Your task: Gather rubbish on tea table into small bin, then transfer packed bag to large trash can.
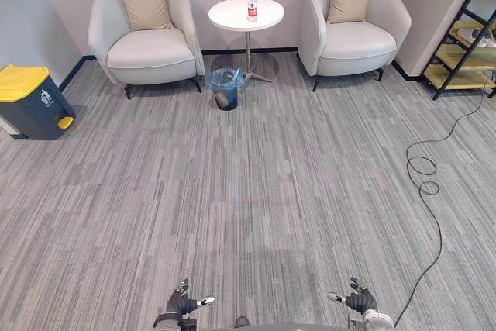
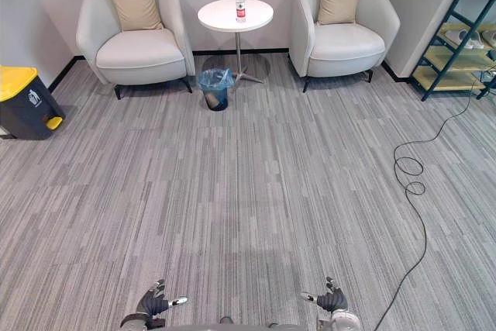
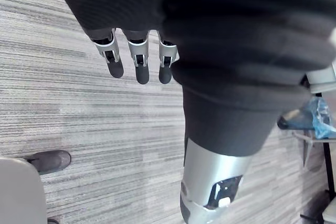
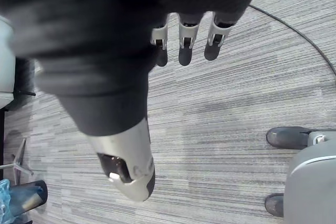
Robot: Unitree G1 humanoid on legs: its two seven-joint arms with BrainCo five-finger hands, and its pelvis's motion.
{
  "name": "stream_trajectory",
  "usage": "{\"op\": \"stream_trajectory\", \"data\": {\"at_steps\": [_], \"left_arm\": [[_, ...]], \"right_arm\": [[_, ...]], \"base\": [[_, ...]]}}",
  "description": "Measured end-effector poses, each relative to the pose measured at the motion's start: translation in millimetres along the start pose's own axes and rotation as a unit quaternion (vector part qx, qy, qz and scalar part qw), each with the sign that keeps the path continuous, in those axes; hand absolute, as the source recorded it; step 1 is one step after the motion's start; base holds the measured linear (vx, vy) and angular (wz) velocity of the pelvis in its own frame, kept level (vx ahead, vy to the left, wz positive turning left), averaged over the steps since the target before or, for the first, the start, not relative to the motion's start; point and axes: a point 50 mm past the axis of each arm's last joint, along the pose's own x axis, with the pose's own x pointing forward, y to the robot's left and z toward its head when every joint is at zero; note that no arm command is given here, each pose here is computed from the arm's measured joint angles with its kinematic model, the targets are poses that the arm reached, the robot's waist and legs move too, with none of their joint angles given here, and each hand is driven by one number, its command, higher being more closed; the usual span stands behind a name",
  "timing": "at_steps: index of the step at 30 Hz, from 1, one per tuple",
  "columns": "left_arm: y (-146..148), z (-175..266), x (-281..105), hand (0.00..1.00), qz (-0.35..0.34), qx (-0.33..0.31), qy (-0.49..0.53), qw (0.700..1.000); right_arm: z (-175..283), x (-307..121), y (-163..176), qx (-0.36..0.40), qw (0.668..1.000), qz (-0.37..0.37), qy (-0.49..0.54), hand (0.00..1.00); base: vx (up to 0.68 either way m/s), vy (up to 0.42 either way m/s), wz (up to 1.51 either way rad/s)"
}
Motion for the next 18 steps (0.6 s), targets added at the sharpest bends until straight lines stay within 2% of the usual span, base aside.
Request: {"op": "stream_trajectory", "data": {"at_steps": [8,18], "left_arm": [[8,1,0,0.00,0.013,-0.007,-0.001,1.000],[6,4,1,0.00,0.001,-0.004,-0.008,1.000]], "right_arm": [[7,1,-19,-0.025,1.000,-0.016,-0.012,0.00],[14,2,-19,-0.026,0.999,-0.007,-0.027,0.00]], "base": [[0.00,0.000,0.00],[0.00,0.000,0.00]]}}
